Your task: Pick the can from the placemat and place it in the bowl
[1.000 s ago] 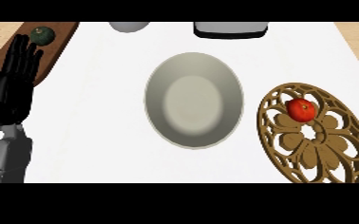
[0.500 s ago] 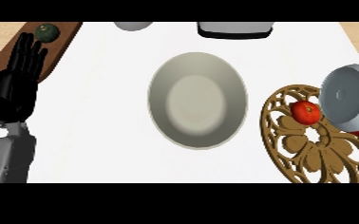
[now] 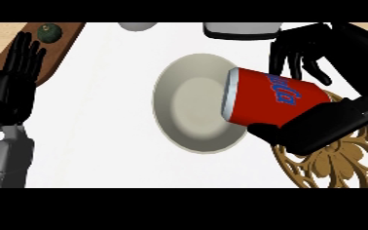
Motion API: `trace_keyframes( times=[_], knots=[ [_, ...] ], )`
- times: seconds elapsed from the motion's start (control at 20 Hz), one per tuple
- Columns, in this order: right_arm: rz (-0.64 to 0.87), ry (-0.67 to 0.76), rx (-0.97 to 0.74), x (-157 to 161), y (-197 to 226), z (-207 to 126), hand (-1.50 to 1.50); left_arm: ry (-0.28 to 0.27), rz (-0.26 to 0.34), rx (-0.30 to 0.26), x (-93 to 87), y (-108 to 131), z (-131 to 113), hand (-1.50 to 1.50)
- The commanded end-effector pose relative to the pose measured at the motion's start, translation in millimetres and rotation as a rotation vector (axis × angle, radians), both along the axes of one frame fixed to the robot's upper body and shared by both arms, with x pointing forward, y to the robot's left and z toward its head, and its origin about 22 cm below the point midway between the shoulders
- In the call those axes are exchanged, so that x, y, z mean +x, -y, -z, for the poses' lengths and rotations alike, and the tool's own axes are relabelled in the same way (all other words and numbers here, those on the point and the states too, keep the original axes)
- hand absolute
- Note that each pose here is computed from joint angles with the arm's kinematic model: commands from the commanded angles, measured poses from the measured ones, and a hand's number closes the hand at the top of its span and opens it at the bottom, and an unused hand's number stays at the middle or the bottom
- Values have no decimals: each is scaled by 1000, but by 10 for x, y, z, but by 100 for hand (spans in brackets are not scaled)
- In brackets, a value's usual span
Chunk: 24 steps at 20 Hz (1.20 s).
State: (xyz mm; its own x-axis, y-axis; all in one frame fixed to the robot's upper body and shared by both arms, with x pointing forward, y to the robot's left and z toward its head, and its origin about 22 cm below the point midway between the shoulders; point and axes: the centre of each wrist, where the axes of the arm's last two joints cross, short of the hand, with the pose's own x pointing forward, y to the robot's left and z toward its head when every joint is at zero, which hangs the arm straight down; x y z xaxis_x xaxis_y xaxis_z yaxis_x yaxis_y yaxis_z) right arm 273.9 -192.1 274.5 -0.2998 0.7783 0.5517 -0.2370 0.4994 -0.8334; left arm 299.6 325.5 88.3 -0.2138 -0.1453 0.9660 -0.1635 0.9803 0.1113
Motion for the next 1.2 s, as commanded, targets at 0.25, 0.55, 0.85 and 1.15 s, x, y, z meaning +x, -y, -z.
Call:
trace_keyframes(
  times=[0.25,0.55,0.85,1.15],
  knots=[
    [64,-12,-120,93,-669,680,150,-4,-12,-19,63,11,120,0],
    [227,-116,-74,475,-716,1376,-150,-4,-10,2,-17,-149,5,0],
    [194,-173,208,608,-847,1580,-150,-1,-12,-3,1,-2,-7,0],
    [274,14,441,656,-690,1513,-150,-1,-1,8,-47,18,-91,0]
  ],
)
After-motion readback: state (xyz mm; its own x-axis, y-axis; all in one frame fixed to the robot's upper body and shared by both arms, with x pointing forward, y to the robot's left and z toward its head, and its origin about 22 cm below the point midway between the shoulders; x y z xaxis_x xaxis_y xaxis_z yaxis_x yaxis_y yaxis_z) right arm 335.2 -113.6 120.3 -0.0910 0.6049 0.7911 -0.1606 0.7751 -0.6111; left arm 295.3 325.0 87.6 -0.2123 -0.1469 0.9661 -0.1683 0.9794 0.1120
